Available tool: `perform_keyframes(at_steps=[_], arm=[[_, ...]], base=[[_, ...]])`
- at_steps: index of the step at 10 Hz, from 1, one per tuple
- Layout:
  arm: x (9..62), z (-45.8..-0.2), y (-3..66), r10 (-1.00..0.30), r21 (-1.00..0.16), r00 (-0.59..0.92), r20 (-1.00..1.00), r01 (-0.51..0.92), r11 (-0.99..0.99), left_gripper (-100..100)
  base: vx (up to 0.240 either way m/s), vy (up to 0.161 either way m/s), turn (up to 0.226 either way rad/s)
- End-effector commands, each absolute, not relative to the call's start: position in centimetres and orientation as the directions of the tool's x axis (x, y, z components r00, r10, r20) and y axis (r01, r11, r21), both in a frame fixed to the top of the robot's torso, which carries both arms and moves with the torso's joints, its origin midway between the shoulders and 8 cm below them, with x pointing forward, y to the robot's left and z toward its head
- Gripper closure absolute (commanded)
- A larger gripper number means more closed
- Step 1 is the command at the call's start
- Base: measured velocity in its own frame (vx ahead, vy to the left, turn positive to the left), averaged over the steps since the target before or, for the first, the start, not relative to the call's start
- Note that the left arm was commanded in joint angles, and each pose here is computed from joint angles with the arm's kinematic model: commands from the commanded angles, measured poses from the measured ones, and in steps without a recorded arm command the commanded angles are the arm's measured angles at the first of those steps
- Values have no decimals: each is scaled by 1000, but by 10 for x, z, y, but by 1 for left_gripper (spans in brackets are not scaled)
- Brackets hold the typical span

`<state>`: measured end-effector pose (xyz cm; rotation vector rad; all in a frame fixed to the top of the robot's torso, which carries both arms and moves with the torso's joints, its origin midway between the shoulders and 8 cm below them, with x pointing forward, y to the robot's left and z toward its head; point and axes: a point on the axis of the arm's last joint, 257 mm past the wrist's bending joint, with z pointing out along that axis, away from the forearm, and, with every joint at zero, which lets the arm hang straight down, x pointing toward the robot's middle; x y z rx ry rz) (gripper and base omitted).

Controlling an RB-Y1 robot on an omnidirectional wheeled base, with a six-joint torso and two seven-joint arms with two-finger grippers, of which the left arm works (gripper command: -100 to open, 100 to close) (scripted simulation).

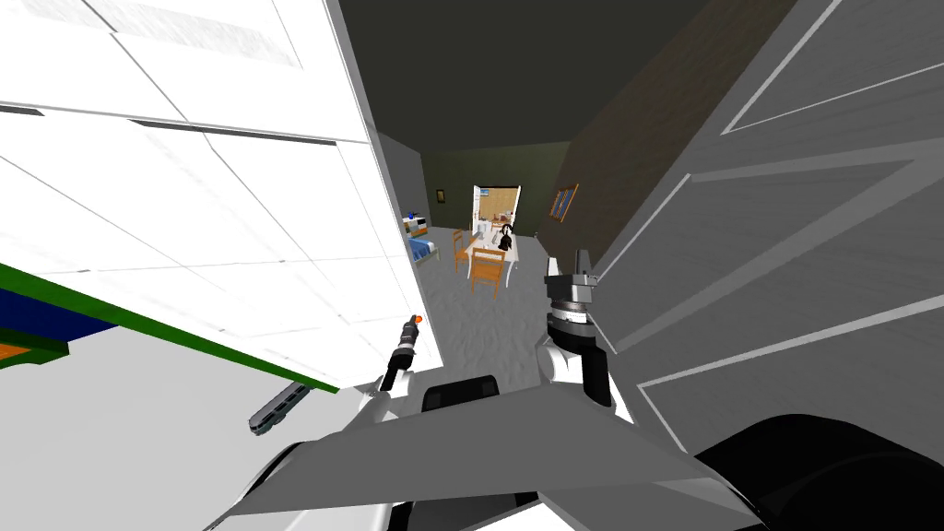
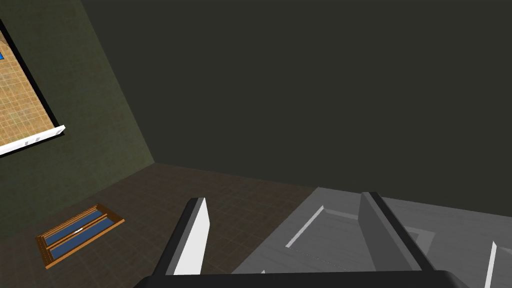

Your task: Push the door open

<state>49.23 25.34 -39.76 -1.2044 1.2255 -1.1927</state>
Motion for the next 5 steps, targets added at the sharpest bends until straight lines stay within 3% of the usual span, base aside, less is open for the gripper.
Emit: perform_keyframes(at_steps=[1, 5], arm=[[495, -391, 270, -999, -1000, 34, -20, 3, 20, 100], [494, -391, 288, -996, -1000, 82, -15, 3, 16, 100]], base=[[154, -74, 50], [143, -63, 40]])
